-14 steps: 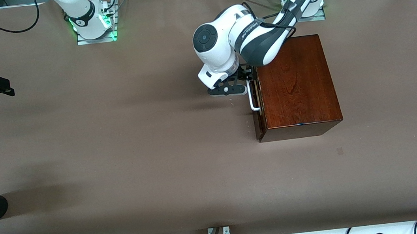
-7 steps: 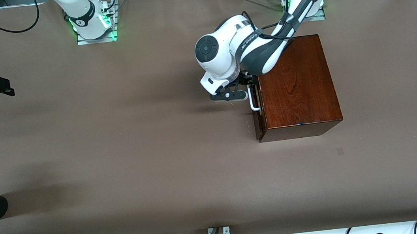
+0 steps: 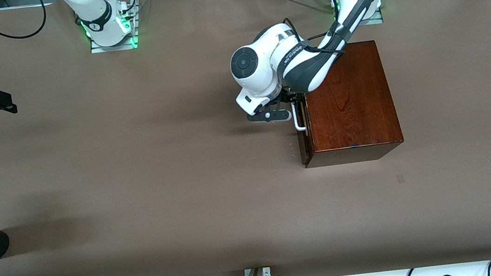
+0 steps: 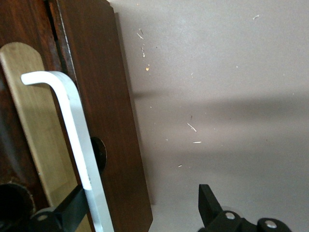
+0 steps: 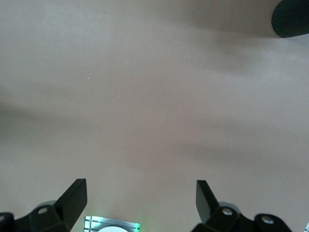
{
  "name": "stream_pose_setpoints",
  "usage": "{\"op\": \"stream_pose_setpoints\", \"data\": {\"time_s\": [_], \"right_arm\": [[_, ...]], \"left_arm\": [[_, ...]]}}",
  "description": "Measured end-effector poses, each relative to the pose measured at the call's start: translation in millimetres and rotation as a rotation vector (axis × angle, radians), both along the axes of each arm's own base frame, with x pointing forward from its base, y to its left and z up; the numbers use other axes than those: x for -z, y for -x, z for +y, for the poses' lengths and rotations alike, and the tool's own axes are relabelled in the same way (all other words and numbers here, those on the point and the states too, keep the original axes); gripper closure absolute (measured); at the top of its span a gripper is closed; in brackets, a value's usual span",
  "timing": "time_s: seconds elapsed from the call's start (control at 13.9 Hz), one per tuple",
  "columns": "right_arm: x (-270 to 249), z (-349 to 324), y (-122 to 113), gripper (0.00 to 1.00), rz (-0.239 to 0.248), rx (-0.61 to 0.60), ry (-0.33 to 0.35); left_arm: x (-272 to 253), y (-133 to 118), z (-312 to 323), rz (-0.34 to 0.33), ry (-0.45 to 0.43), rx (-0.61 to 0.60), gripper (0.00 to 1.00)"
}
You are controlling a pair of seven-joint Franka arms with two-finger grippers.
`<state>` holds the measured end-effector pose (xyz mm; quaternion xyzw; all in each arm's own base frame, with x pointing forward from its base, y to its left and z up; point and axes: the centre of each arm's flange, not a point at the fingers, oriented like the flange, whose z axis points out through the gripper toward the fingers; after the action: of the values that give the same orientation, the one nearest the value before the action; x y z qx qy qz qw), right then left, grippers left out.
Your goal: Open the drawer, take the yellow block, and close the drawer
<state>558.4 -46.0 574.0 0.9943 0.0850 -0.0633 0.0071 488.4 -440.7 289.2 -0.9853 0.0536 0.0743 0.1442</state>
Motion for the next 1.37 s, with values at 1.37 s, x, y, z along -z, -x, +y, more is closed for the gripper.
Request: {"op": "stream_pose_setpoints", "data": {"time_s": [1.37], "right_arm": [[0.0,0.0,0.0,0.0,0.0,0.0,0.0]], "left_arm": [[-2.7,5.8,-36.4,-0.072,0.066,-0.074,0.0]]}}
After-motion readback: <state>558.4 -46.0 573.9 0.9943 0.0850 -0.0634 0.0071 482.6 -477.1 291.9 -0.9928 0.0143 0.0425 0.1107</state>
